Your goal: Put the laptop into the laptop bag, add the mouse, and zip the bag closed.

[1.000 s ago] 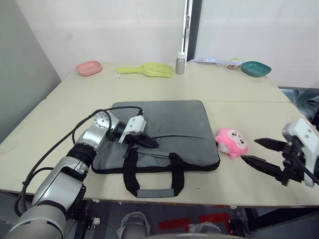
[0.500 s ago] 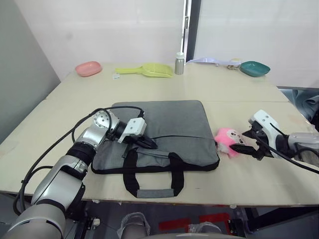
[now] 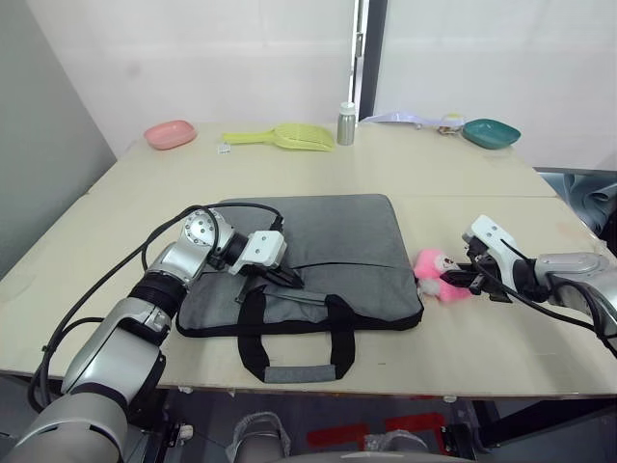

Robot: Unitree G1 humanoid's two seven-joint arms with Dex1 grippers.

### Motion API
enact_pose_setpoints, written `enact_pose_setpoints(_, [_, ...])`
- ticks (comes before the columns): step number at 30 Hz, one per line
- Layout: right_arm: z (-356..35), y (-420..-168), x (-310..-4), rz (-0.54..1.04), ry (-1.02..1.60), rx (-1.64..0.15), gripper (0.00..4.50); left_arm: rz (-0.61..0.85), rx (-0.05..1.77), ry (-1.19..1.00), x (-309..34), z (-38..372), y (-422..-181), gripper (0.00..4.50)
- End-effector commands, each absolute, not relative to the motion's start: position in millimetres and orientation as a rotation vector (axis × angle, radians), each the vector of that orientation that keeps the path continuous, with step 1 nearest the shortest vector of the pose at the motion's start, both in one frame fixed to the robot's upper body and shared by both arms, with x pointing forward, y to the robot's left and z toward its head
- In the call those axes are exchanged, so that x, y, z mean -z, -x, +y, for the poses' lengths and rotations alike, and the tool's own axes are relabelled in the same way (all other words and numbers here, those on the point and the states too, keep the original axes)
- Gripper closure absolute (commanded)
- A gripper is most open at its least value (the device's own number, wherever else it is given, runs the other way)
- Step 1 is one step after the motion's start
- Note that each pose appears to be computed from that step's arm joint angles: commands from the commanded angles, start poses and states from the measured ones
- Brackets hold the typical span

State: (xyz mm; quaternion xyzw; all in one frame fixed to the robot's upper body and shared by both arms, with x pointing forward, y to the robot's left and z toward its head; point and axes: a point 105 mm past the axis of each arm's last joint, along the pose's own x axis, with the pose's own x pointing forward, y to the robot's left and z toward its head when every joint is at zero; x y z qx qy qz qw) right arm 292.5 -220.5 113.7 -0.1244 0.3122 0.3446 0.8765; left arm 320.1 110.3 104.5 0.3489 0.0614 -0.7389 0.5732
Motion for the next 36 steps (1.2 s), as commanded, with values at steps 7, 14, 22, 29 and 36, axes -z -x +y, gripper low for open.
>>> enact_pose_setpoints(7, [-203.2,-301.9,-141.1,0.54,0.394,-0.758,4.47,0.351,1.817,-0.95,-65.5,134.0,-300.5,4.5])
enact_pose_setpoints(14, [-188.9,-321.4,-165.3,0.405,0.493,-0.73,4.47,0.367,1.838,-0.955,-59.0,139.1,-291.6,4.5])
enact_pose_setpoints(22, [-200.0,-369.9,-156.6,0.421,0.62,-0.514,4.47,0.389,1.858,-0.94,-50.4,142.3,-283.2,4.5])
enact_pose_setpoints(29, [-180.4,-386.1,-168.8,0.368,0.587,-0.523,4.47,0.398,1.859,-0.936,-47.9,145.3,-280.3,4.5])
enact_pose_setpoints(36, [-171.1,-378.4,-158.7,0.381,0.548,-0.574,4.47,0.402,1.855,-0.934,-47.4,148.1,-279.5,4.5])
